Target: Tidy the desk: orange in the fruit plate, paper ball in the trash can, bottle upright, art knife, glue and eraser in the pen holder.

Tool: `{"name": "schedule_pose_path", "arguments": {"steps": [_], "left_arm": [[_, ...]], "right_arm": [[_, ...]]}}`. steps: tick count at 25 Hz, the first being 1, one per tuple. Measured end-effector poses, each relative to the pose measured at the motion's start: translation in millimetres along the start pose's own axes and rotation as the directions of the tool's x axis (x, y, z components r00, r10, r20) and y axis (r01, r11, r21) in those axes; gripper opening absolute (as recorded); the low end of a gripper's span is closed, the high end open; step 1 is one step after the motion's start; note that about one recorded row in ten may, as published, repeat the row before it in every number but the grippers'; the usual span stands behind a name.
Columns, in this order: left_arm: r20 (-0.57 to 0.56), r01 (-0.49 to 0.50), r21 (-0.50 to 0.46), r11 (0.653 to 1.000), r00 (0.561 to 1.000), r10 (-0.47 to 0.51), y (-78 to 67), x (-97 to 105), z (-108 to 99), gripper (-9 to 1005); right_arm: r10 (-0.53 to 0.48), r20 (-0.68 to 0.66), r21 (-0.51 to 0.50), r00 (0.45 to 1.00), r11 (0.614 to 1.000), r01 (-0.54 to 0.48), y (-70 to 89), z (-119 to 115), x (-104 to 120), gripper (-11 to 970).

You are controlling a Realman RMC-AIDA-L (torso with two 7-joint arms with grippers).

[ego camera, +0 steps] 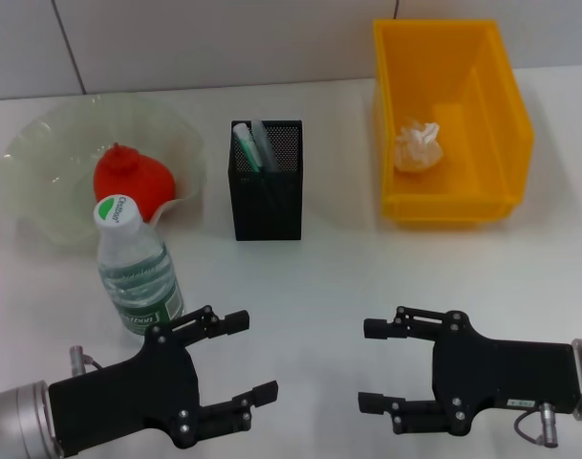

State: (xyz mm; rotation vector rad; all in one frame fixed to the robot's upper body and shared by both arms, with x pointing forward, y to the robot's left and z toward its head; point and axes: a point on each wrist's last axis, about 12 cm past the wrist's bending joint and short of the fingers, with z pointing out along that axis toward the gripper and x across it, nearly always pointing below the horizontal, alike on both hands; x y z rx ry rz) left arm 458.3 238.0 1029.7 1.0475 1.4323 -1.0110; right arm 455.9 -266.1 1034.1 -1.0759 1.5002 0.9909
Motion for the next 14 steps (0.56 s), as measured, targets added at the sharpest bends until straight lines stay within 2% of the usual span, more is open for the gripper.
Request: {"name": "schedule_pose_path", "arguments": {"steps": [14], "left_arm": [[-0.002,0.018,-0.008,1.000,1.000,-0.018,-3.0,2.6,-2.0,785]], "right_arm": [[-0.009,-0.007,0.011,1.000,1.000,0.009,3.4,-3.7,3.5,768]]}}
